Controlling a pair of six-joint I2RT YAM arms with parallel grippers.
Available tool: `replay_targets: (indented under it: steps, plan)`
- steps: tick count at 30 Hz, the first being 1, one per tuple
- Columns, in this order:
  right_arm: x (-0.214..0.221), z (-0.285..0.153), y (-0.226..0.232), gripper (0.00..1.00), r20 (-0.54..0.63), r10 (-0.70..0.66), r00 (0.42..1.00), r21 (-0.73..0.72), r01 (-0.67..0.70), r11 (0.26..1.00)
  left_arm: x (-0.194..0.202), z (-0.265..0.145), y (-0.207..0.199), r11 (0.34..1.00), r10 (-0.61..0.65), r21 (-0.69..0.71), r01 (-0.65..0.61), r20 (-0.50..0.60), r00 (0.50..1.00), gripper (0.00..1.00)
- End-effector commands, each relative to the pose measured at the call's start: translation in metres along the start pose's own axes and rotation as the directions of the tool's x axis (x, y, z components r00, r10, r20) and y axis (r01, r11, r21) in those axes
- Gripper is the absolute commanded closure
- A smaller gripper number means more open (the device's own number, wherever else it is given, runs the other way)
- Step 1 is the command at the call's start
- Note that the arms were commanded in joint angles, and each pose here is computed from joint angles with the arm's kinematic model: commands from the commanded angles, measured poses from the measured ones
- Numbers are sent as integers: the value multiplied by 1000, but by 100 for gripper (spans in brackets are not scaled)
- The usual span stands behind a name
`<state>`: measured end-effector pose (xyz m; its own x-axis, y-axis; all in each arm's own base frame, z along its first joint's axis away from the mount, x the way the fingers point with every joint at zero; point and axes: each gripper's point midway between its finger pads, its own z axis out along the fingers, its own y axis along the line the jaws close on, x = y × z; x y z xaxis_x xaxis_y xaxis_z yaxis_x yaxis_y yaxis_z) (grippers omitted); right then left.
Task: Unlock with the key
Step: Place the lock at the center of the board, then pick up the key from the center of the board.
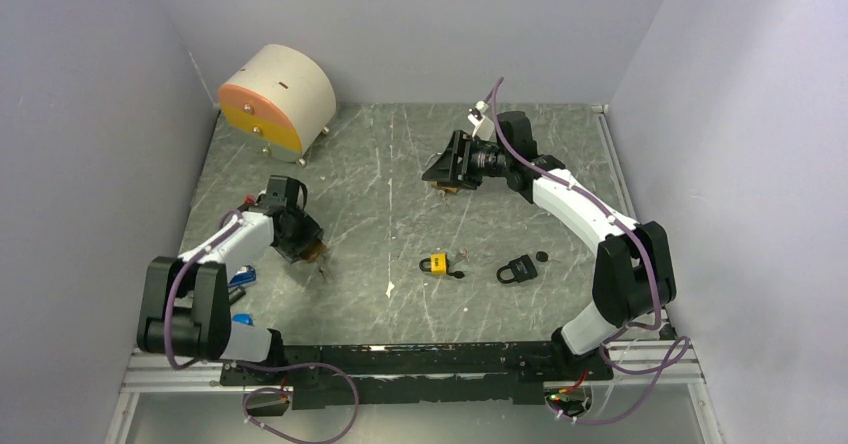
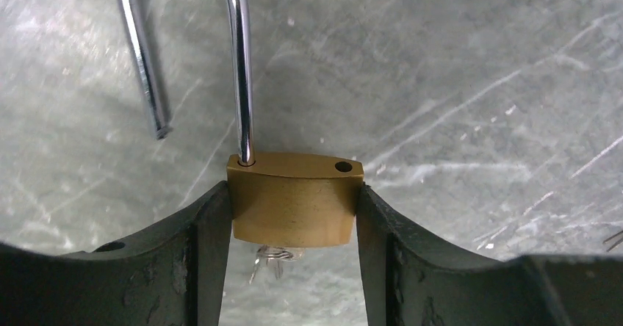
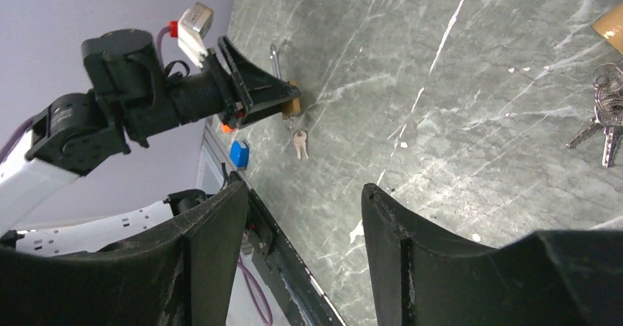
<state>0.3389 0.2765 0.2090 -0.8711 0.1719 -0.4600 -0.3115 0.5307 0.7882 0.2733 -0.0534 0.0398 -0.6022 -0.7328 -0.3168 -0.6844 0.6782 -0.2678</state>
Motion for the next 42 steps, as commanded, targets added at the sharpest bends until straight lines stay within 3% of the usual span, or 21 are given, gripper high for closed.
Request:
replay_targets:
  steps: [1,4,6,11,17,23,29,36,42]
  plan:
    - [-11,-2,13,39,14,-56,998,-33,57,998,-28,11,-35,990,44,131,-46,16,999,84]
    - [-5,-1,4,39,-10,-59,998,2,59,998,-35,24,-35,994,63,95,-61,-11,998,78]
    - [-2,-2,-9,39,-22,-71,997,64,72,995,-37,31,-37,994,68,88,-66,-22,997,69]
    - [9,-8,-50,39,-54,-84,995,255,95,962,-33,28,-43,989,83,124,-75,-61,995,29]
    - [35,-32,-110,38,-108,-75,991,504,120,856,-32,-3,-46,977,112,187,-103,-38,993,11]
    - [79,-41,-148,45,-180,-9,984,634,122,764,-29,-45,-46,954,99,282,-99,13,995,7]
    - [115,-20,-155,52,-258,38,966,684,155,713,-12,-75,-54,894,95,438,-93,17,995,10]
    - [124,-19,-173,63,-235,85,968,791,139,596,4,-89,-51,862,136,494,-114,-8,991,13]
    - [124,-12,-179,68,-223,86,971,803,132,582,13,-91,-45,859,149,499,-117,-24,989,14]
